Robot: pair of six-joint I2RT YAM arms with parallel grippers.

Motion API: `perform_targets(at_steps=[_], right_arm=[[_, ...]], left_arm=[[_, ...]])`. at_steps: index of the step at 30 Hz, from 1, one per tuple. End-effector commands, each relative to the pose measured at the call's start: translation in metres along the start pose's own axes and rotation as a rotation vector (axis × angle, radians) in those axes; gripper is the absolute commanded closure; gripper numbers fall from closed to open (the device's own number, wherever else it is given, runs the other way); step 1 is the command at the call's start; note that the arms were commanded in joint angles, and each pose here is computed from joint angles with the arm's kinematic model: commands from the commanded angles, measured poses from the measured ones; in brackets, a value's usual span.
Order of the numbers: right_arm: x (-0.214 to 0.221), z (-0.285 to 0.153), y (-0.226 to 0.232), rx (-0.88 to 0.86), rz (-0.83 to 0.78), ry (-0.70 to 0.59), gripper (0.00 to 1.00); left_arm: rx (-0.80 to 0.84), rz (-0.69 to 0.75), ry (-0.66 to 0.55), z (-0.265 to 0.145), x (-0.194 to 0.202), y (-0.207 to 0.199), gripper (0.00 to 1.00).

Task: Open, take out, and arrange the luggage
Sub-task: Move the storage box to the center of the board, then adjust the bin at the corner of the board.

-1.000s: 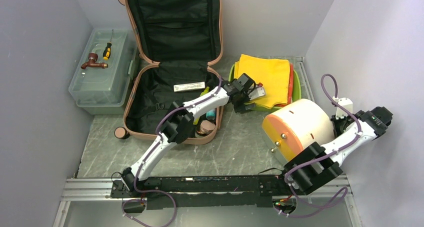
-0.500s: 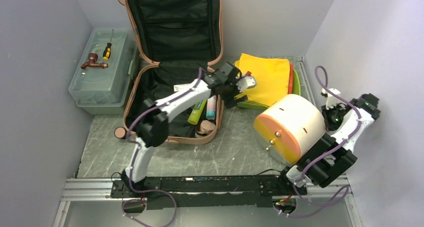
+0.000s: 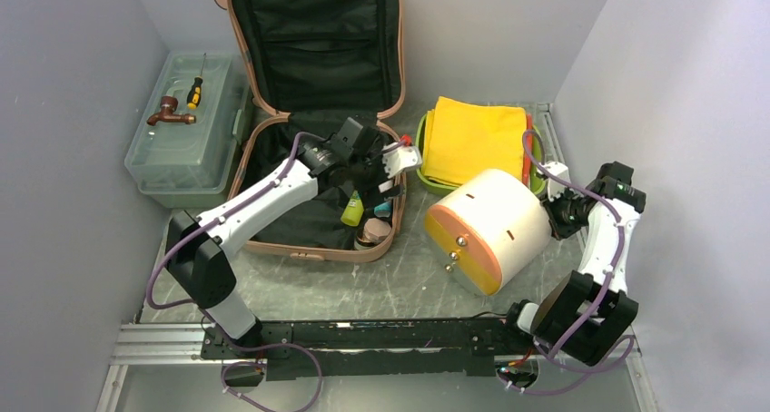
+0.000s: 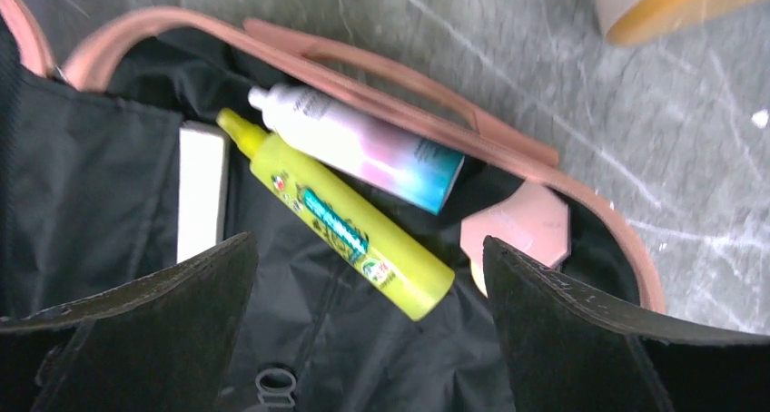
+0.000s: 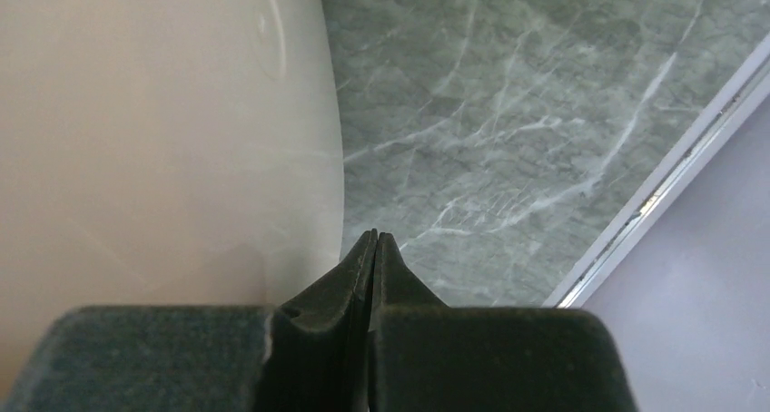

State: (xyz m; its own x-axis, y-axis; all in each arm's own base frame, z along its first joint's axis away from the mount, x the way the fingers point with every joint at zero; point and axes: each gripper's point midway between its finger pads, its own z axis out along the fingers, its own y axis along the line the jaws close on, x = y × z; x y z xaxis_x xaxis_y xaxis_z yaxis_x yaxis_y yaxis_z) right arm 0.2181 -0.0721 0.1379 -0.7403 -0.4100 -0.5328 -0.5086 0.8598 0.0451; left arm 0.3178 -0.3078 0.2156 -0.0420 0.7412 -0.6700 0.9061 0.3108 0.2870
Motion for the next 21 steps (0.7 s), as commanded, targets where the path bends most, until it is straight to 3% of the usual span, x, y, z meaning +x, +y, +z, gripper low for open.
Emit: perform_targets(at_steps=[1, 4, 8, 16, 21], right_arm=[[-0.017, -0.004, -0.027, 0.110, 0.086, -0.032, 1.00], [-0.027, 0.004, -0.045, 0.088, 0.166, -0.028, 1.00], [-0.042, 0.025, -0.044, -0.079, 0.241, -0.033, 1.00], [-0.050, 0.078, -0.033, -0.130, 0.164, 0.039, 1.00], [-0.068, 0.101, -0.042, -0.141, 0.212, 0.021, 1.00]], left_arm=[[0.048, 0.006, 0.009, -0.007, 0.013, -0.003, 0.01], [0.077, -0.006, 0.009, -0.016, 0.023, -0.003, 0.00], [0.109, -0.052, -0.023, -0.040, 0.039, 0.001, 0.01], [0.145, -0.117, -0.065, -0.085, 0.078, -0.012, 0.00], [0.126, -0.125, -0.078, -0.094, 0.096, -0.027, 0.01]])
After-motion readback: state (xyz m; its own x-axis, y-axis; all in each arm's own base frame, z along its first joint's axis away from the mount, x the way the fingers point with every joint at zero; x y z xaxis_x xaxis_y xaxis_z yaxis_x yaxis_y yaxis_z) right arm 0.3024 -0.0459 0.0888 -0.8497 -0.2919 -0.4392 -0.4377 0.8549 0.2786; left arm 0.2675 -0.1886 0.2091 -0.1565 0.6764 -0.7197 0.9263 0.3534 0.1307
